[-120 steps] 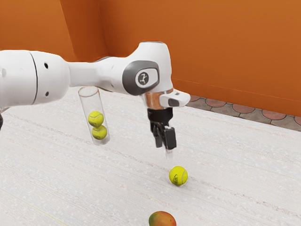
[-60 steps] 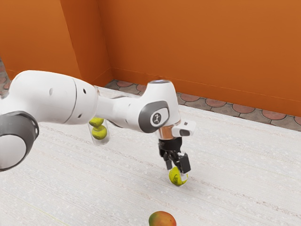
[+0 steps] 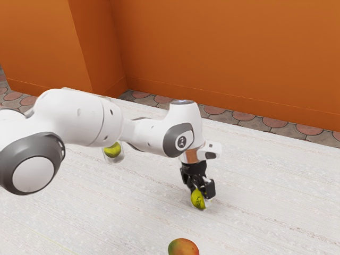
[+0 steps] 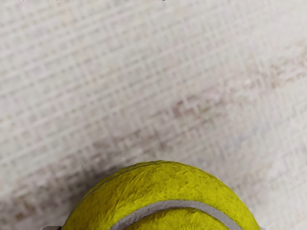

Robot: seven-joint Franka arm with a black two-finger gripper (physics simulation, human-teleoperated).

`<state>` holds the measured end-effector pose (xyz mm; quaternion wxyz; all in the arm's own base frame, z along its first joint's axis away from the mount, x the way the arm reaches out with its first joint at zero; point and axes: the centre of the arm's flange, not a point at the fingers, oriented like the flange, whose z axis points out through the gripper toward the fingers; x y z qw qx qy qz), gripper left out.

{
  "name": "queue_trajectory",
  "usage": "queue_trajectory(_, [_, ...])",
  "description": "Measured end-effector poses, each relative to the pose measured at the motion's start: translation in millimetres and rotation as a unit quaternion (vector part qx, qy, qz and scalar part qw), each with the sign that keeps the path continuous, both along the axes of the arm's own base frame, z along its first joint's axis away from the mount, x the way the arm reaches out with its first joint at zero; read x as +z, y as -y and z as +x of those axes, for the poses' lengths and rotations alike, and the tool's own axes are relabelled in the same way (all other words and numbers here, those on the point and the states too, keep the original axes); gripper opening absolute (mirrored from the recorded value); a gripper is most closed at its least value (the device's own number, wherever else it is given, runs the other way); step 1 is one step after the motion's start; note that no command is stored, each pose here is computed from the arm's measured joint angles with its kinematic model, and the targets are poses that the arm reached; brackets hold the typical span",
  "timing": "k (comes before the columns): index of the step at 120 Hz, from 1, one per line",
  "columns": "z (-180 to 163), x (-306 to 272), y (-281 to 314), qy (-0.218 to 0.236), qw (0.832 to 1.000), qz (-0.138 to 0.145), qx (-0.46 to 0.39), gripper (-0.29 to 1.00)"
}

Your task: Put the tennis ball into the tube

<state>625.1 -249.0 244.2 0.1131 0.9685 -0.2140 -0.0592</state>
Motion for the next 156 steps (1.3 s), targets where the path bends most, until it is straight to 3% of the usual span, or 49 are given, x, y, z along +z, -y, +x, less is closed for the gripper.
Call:
queue_trajectory(19, [3.9,11.0,-5.2,0.01,1.0,0.002,0.007,0.33])
queue_trajectory(37, [10.7,101.0,-24.4,0.069,0.997,0.02,-0.002,0.2])
queue_trajectory(62, [4.7,230.2,-91.5,0.144,0.988,0.041,0.027,0.2])
queue_trajectory(93, [5.8,331.3,-201.1,0.192,0.973,0.08,0.097,0.2])
queue_trajectory(127, [4.3,330.5,-306.3,0.143,0.967,0.127,0.166,0.2])
queue_trajectory(156, [15.6,299.2,-350.3,0.106,0.965,0.142,0.192,0.2])
